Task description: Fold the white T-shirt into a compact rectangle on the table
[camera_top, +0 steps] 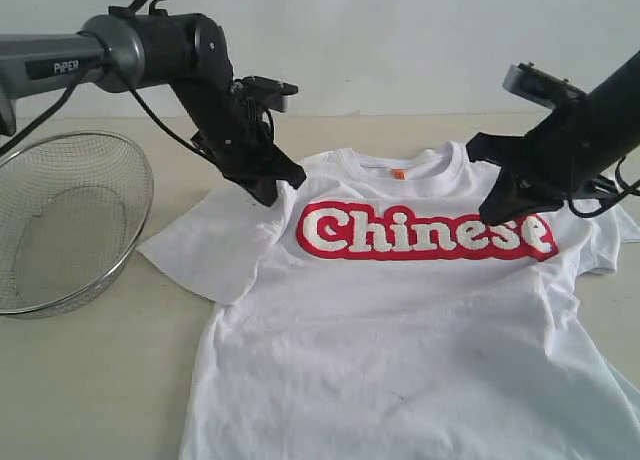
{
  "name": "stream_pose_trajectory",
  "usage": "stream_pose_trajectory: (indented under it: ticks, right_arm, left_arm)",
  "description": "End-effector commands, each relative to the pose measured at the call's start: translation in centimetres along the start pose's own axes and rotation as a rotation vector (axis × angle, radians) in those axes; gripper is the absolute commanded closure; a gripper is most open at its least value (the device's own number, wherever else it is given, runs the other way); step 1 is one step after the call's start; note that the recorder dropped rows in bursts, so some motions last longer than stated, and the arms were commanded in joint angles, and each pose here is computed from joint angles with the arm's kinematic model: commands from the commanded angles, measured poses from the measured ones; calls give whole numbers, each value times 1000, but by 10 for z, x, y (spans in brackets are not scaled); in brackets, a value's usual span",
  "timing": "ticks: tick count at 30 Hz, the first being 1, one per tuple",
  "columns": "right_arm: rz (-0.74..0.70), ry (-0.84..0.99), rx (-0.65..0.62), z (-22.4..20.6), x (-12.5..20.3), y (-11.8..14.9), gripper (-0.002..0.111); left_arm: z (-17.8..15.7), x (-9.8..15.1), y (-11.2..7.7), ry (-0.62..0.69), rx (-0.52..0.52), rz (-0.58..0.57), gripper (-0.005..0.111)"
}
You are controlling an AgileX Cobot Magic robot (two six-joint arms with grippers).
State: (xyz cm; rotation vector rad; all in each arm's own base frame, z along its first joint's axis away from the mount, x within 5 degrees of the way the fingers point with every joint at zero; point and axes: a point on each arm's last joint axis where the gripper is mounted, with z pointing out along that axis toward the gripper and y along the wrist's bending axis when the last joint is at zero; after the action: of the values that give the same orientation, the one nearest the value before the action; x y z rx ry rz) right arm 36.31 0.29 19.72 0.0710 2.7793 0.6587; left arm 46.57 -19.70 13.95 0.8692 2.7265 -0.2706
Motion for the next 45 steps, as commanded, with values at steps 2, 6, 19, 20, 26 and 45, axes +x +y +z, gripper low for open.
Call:
stream_pose_trajectory:
  ticks: [2, 6, 19, 20, 26, 45]
  right_arm:
    - [-70, -44, -23, -14, 4, 21, 108]
    - [-108, -55, -33, -14, 5, 37, 108]
    - [-137, -39, -45, -11, 7, 44, 108]
    - [-137, -41, -44, -11, 7, 44, 108]
    - [-137, -52, -39, -11, 6, 44, 108]
    - [-136, -72, -14, -12, 4, 40, 108]
  left_arm:
    - [7, 3, 6, 50, -40, -7, 102]
    - [18, 8, 7, 83, -38, -7, 102]
    - [31, 20, 35, 134, -113, -56, 102]
    - [30, 21, 40, 135, -124, -75, 102]
    - [26, 29, 60, 160, -166, -98, 102]
    - [-16, 4, 83, 54, -216, -162, 102]
